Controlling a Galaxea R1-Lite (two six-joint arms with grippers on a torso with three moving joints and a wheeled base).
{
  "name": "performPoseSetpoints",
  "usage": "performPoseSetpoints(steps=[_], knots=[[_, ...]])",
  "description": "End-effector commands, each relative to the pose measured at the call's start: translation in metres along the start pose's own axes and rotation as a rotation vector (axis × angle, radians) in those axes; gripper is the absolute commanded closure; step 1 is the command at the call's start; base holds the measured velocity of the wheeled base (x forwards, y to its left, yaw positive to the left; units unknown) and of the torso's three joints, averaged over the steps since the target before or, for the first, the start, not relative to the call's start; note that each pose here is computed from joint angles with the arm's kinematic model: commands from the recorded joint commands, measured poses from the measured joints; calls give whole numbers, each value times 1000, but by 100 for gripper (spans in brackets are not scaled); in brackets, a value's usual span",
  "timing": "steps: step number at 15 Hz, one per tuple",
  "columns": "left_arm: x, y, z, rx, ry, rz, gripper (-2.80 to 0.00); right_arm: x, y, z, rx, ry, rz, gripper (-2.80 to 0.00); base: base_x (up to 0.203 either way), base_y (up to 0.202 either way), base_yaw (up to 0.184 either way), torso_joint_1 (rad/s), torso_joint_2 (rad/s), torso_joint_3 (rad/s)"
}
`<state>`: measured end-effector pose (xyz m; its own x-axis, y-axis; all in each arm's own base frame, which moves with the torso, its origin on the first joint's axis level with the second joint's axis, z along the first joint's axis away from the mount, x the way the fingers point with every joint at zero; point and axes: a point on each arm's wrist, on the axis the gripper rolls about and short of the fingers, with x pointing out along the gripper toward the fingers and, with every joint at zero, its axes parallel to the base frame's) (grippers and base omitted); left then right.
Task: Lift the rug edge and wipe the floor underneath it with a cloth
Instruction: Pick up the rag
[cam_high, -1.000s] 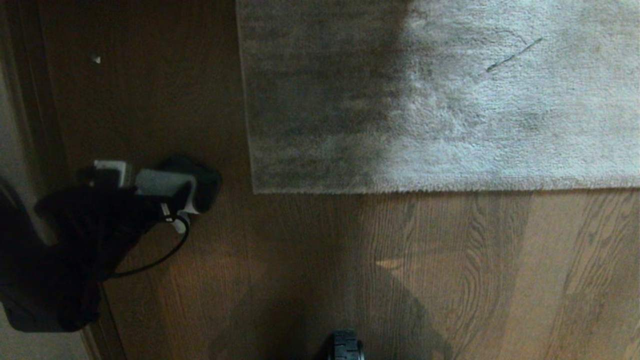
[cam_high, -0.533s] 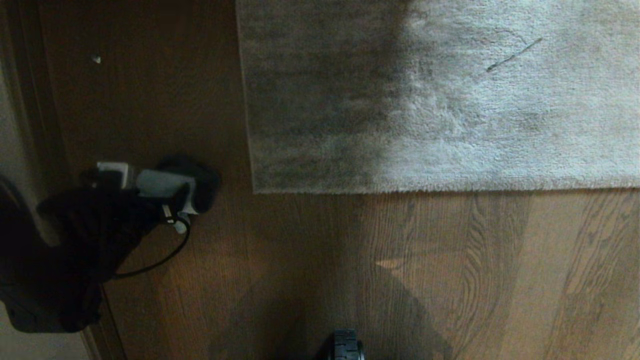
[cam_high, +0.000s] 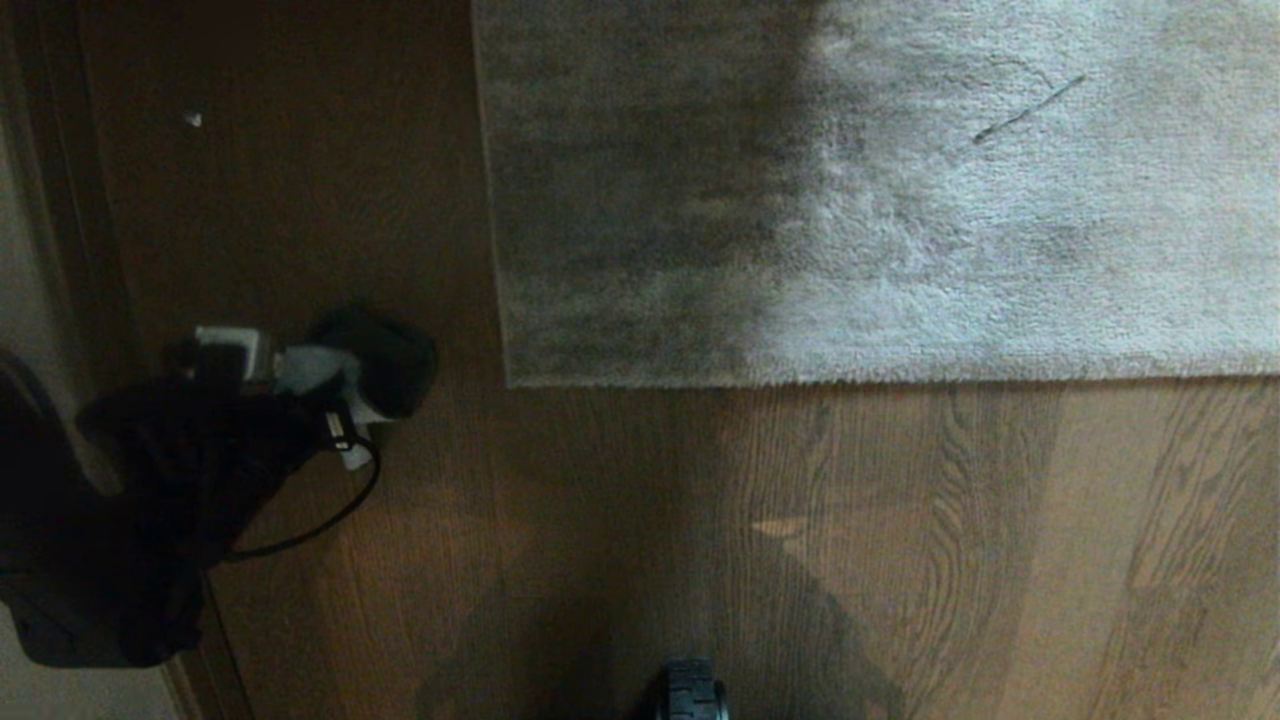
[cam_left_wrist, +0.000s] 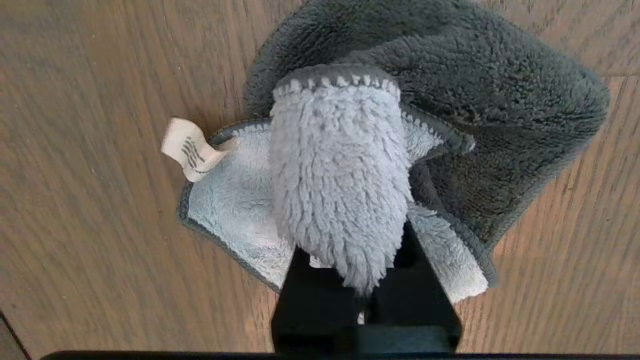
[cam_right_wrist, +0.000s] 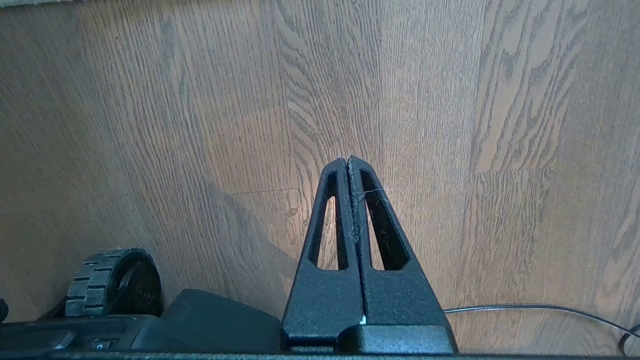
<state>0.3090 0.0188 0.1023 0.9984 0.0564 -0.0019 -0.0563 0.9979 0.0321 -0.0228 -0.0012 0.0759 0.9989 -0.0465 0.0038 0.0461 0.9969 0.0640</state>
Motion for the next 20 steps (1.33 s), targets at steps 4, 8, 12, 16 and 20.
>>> performPoseSetpoints(steps=[4,8,12,16,20], knots=[[-13,1,12,-1,-55,4,0,0,0,0,-1,-1,0,0,0,0,0,0,0,0],[-31,2,22,-1,-69,7,0,0,0,0,1,-1,1,0,0,0,0,0,0,0],[-58,1,30,5,-72,5,0,0,0,0,1,-1,1,0,0,0,0,0,0,0],[-82,1,36,11,-82,3,0,0,0,0,1,-1,1,0,0,0,0,0,0,0],[-115,1,35,8,-65,4,0,0,0,0,1,-1,1,0,0,0,0,0,0,0]])
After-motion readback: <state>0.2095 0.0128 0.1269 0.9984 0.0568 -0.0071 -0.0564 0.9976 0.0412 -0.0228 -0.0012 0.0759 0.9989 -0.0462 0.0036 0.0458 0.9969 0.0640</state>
